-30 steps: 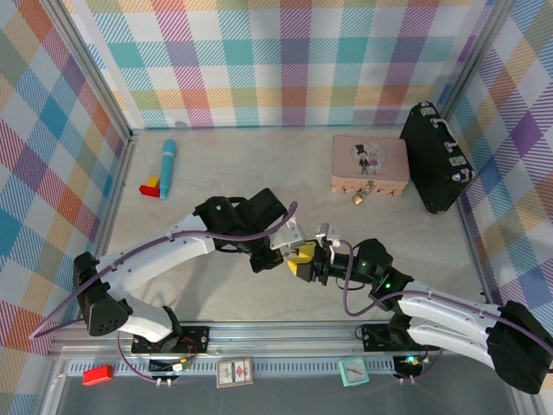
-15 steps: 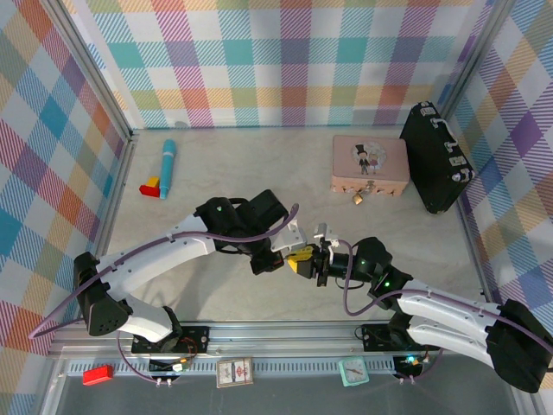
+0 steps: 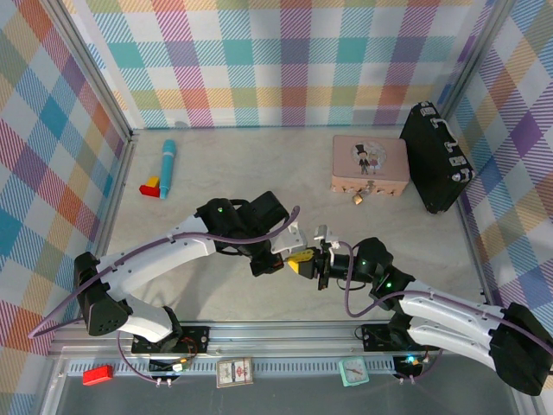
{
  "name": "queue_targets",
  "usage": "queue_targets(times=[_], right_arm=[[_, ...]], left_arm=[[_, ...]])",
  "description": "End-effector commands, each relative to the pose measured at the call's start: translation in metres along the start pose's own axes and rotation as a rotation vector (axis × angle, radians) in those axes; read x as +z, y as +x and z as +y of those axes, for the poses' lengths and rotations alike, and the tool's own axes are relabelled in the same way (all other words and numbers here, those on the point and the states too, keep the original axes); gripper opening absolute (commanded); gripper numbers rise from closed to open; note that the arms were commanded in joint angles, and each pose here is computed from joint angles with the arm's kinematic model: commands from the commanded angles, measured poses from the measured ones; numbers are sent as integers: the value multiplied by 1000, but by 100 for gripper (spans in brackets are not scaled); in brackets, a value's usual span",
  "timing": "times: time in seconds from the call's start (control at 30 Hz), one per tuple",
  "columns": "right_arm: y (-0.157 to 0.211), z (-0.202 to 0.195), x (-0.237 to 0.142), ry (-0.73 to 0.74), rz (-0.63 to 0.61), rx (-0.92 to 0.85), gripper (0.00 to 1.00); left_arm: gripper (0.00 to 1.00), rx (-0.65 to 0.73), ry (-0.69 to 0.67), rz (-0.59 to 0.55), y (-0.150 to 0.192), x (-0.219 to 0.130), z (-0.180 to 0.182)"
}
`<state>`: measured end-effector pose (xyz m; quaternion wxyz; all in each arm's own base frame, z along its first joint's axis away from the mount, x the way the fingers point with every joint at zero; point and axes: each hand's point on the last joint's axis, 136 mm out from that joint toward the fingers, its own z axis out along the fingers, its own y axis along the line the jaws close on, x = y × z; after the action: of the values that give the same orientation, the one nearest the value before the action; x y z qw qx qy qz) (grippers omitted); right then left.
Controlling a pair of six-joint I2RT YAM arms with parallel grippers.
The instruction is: Unlock the padlock with the key
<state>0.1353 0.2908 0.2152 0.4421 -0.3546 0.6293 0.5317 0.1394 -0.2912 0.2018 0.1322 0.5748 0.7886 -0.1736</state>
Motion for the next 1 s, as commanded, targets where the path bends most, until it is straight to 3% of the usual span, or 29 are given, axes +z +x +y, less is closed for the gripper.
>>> queue_targets(times=[0.0,0.1,0.3,0.5,0.67,0.8,0.97], right_arm=[[-18,2,-3,14,-53,-16,0],[-20,-10,-8,90,-89,19,0],[-33,-19,-20,155,-189,83,0],[-51,-18,-31,152,-311,150,0],[-65,-10,-32,100,-376,171,0],[-75,-4,-32,60,-419,165,0],[-75,-4,-32,53,-425,164,0]], left_arm=[[12,15,-73,-46,-5,-7,7],[22,17,-137,-196,-22,-22,13],[42,-5,-201,-609,-48,-67,16],[63,-52,-70,-1012,-55,-109,3],[62,-29,122,-1114,-63,-110,-20],[60,-88,174,-1167,-70,-106,-13],[60,-140,198,-1129,-75,-93,-1]])
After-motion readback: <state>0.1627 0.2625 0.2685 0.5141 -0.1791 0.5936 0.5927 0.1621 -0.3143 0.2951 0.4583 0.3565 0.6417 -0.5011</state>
